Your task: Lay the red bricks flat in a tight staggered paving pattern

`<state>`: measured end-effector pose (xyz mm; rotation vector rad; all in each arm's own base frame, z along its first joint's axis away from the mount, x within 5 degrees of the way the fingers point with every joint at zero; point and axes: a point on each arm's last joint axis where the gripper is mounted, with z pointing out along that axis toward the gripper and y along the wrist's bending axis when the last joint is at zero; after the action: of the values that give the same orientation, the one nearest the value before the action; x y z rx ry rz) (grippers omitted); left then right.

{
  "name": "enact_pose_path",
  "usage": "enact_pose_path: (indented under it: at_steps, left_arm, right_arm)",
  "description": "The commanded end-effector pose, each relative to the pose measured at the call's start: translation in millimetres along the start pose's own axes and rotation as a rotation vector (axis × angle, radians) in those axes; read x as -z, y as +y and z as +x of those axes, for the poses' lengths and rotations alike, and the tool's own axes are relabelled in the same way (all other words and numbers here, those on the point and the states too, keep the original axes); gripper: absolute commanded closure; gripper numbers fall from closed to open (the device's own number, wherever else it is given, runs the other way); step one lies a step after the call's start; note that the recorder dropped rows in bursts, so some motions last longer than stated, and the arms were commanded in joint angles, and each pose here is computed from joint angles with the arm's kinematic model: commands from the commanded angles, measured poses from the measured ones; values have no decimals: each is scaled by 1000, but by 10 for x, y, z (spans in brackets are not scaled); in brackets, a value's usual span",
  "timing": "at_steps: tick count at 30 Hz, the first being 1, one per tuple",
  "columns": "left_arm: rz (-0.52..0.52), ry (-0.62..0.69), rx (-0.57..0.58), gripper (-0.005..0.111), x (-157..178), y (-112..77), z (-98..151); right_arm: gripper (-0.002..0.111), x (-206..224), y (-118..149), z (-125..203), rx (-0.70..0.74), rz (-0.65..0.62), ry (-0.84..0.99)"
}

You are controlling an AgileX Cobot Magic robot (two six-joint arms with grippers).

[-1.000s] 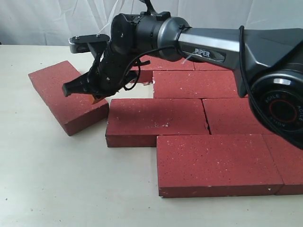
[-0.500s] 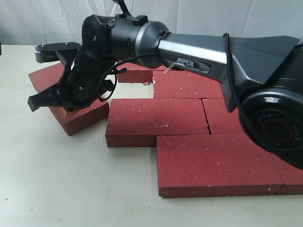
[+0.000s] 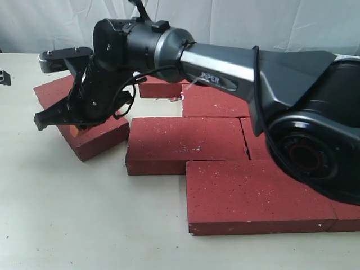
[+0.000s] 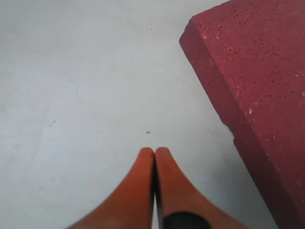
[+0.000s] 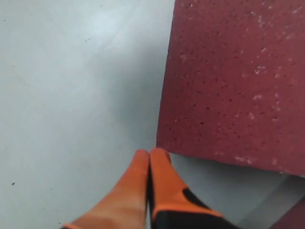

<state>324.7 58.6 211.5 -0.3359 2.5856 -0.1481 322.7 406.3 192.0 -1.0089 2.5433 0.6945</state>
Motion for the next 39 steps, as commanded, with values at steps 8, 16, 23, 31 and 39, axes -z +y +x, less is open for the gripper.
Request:
enact_pose_path:
  at_steps: [8,16,23,31,39]
  left_arm:
    - [-2,-23,10,107,-17,23,-25]
    - [-2,-23,10,107,-17,23,-25]
    - [-3,-30,10,107,-16,24,-31]
    - [-3,-30,8,107,-16,24,-31]
    - [-3,-30,8,107,-16,24,-31]
  right_arm:
    - [109,-557,-35,142,-40,-18,-9]
    - [109,-534,-244,100,14,167,-47]
    - [109,-506,-333,106,29,242,-30]
    - [109,-414,-583,94,-180,305,-32]
    - [109,-163,-708,-4,-250,317,-68]
